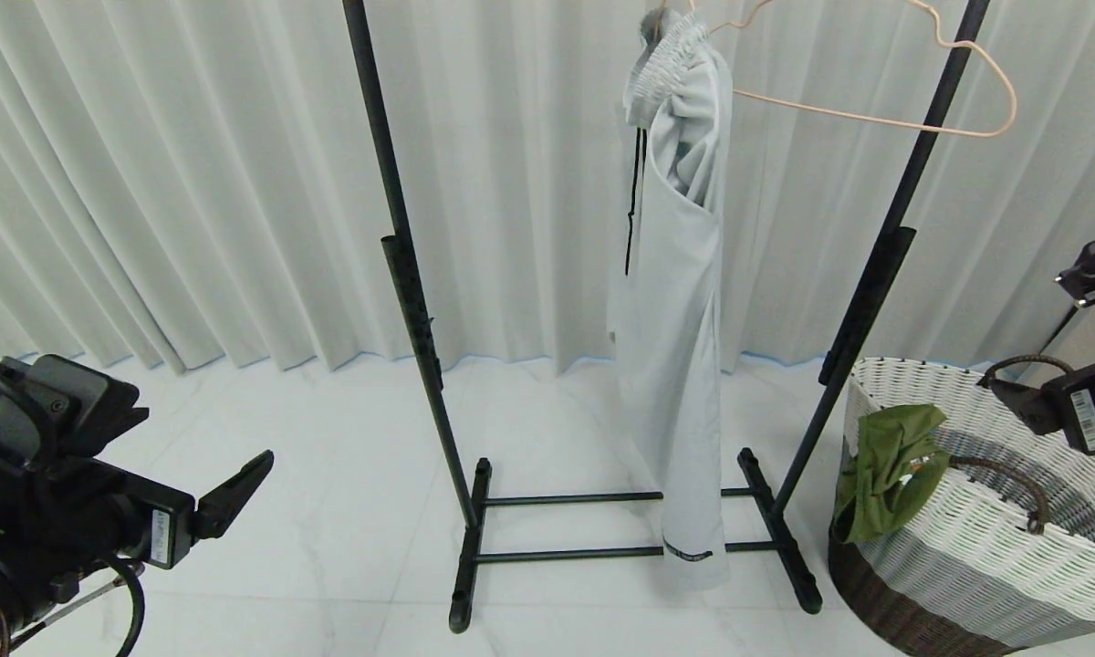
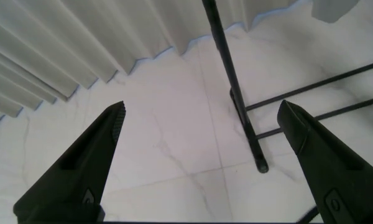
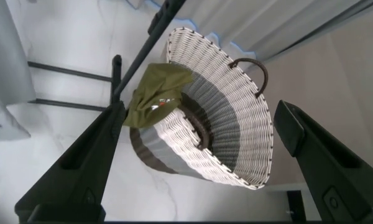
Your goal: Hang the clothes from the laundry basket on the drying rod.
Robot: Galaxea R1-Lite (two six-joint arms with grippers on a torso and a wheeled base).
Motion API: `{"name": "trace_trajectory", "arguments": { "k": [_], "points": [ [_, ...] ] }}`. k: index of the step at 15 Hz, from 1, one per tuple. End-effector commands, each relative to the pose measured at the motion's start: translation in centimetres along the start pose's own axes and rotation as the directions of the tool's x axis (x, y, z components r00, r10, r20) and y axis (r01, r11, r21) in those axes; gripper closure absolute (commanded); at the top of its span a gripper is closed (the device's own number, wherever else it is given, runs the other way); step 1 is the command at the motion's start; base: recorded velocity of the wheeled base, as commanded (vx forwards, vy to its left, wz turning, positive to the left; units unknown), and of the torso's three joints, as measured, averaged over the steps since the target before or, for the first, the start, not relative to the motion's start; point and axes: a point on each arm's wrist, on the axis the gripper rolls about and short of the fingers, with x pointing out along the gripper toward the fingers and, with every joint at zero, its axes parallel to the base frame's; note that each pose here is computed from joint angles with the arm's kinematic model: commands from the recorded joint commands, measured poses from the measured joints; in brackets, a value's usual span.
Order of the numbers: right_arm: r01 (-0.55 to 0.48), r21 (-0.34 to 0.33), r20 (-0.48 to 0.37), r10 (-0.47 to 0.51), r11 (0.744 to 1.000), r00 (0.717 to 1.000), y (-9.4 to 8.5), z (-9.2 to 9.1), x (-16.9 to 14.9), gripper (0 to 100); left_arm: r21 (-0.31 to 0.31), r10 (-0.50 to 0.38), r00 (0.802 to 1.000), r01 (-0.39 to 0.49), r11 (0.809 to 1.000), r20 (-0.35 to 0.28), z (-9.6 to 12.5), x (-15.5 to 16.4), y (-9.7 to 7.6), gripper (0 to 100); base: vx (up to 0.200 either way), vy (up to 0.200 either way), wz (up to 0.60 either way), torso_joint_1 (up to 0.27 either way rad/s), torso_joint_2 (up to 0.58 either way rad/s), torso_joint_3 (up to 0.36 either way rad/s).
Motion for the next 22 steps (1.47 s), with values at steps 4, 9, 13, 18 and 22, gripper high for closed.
{"name": "trace_trajectory", "arguments": {
  "k": [4,9,13,18,22],
  "points": [
    [-0.001,0.0,0.0,0.001,1.0,1.0,0.0,0.0,0.0,0,0.01,-0.021,0.999,0.021,1.0,0.032,0.1,-0.8,-0.5,0,0.0,-0.2,0.0,-0.001,0.01,0.017],
    [-0.002,-0.003,-0.002,0.002,1.0,1.0,0.0,0.0,0.0,0,0.01,-0.021,0.999,0.021,1.0,0.036,0.2,-0.8,-0.5,0,0.08,-0.12,0.0,0.001,0.0,0.002],
    [-0.007,-0.013,-0.016,0.006,1.0,1.0,0.3,-0.3,0.3,0,0.012,-0.023,0.999,0.022,1.0,0.033,0.3,-0.6,-0.5,0,0.2,0.0,0.0,0.0,0.0,0.004],
    [0.008,-0.087,-0.119,-0.019,0.996,0.993,0.4,-3.0,1.1,0,0.015,-0.038,0.999,0.037,0.999,0.036,0.3,-0.6,-0.7,0,0.2,0.0,0.0,0.001,0.0,0.002],
    [-0.011,-0.123,-0.304,-0.027,0.992,0.952,1.1,-6.5,3.9,0,0.036,-0.159,0.985,0.157,0.987,0.07,0.8,-0.5,-2.5,0,0.1,0.0,0.0,0.004,0.0,0.001]
  ]
}}
